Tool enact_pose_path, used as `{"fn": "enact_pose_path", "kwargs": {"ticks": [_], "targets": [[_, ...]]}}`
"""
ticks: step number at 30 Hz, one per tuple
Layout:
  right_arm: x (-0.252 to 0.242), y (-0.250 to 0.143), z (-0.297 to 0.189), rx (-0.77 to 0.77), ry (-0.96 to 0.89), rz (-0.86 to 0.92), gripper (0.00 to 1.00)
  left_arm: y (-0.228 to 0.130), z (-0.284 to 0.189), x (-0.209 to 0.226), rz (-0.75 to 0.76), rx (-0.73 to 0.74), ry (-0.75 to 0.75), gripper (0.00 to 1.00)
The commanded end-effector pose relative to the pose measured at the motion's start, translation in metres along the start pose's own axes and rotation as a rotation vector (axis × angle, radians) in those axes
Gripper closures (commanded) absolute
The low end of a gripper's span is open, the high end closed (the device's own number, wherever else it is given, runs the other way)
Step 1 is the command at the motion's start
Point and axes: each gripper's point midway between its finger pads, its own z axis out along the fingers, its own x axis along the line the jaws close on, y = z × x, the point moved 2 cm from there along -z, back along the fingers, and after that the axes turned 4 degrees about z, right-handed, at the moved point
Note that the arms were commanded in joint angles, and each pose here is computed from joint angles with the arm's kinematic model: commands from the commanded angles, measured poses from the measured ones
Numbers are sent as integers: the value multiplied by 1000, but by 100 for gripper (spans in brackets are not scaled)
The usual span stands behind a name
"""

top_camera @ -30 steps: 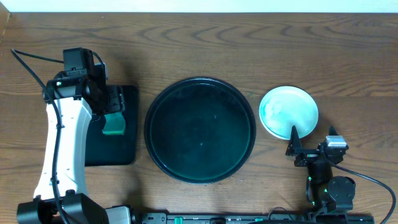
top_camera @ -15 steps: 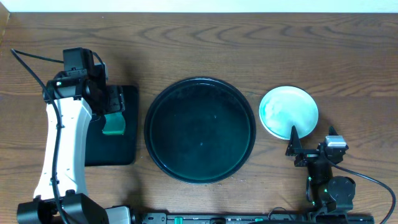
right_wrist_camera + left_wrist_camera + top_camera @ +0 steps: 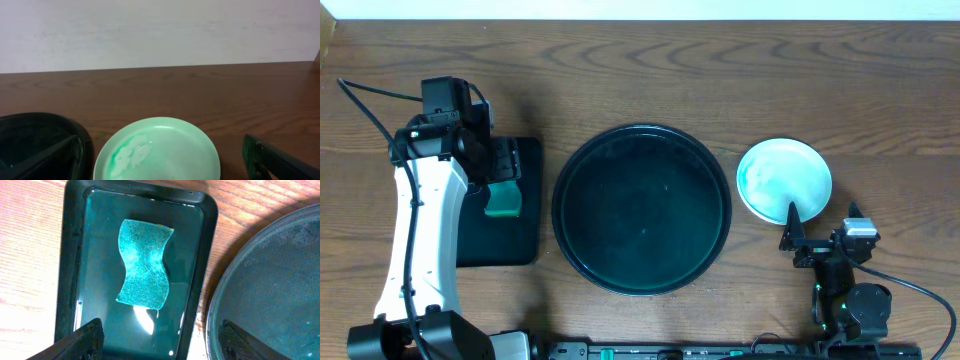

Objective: Clean dirty plates on tray and stack at the side
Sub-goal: 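Lower the sponge into the black rectangular tray and open the left gripper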

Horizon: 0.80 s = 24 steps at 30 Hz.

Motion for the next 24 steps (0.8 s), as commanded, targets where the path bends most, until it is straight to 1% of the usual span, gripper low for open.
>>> {"fn": "enact_pose_path", "kwargs": {"ticks": [1, 5, 9, 16, 19, 24], "targets": [[-1, -1, 0, -1, 0, -12, 1, 5, -4, 0, 7, -15, -4, 26], [-1, -1, 0, -1, 0, -12, 1, 5, -6, 0, 7, -23, -4, 26], [-1, -1, 0, -1, 0, -12, 1, 1, -24, 0, 8, -75, -2, 26], [-1, -1, 0, -1, 0, -12, 1, -18, -72, -1, 8, -239, 5, 26], [-1, -1, 0, -1, 0, -12, 1, -32, -86, -1, 9, -294, 8, 26], [-1, -1, 0, -1, 0, -12, 1, -47, -103, -2, 9, -440, 14, 26]]}}
